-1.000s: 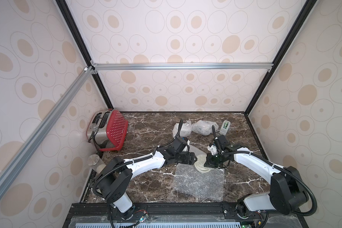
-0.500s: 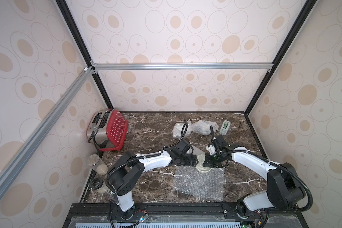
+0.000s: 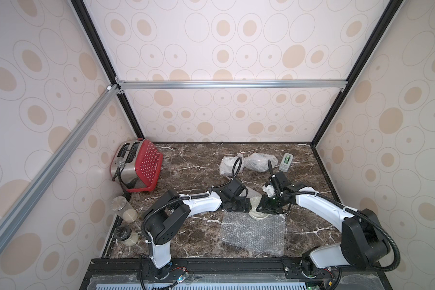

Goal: Wrap bowls in bubble wrap
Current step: Wrap the bowl in bubble wrap.

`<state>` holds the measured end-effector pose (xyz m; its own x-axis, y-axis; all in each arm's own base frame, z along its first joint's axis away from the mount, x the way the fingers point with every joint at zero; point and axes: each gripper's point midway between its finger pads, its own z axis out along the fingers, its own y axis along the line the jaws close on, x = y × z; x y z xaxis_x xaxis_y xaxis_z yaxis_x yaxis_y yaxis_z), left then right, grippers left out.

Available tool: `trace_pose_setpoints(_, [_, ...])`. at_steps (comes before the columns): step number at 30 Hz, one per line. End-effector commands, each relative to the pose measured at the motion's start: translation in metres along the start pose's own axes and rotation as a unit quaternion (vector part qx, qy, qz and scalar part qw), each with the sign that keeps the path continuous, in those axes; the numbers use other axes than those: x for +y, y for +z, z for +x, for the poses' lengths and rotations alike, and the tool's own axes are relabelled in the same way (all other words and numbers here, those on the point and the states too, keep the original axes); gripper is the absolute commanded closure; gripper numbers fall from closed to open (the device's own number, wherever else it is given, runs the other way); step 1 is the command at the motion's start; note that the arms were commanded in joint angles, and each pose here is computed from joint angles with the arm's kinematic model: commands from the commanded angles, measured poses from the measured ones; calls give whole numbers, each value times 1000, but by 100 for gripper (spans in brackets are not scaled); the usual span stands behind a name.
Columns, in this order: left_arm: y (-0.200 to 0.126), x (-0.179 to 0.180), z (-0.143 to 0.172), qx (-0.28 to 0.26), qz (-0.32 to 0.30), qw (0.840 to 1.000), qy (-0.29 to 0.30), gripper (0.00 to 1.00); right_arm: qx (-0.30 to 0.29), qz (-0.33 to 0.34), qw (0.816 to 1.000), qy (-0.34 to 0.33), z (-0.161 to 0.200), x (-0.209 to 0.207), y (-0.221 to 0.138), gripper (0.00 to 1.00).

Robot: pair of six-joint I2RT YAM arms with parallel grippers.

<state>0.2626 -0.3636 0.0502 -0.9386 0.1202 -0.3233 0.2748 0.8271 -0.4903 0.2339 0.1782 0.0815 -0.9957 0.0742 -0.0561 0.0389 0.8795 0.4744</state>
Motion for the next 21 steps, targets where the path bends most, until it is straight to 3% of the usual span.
trace_pose_setpoints(1, [-2,-2,-2,-4,-8,1000,4,25,-13,6,1000,-10,1,5,-19,65])
trace_pose_setpoints(7, [-6,-4,-3,-7,-5,1000,7,26,-54,7,998,-16,-17,8,-48,63])
trace_pose_setpoints(10, [-9,-4,-4,-11,-6,1000,8,26,-66,42,997,-19,-31,-7,-54,61])
trace_pose_setpoints(12, [-9,-5,-4,-11,-5,1000,9,26,-72,115,990,-37,-41,-30,-58,53])
trace_pose_setpoints(14, [-9,-5,-4,-11,-4,1000,9,25,-66,138,986,-67,-47,-35,-54,50])
trace_pose_setpoints(21, [-7,-4,-4,-10,-5,1000,8,26,-18,100,986,-129,-52,-24,-29,48])
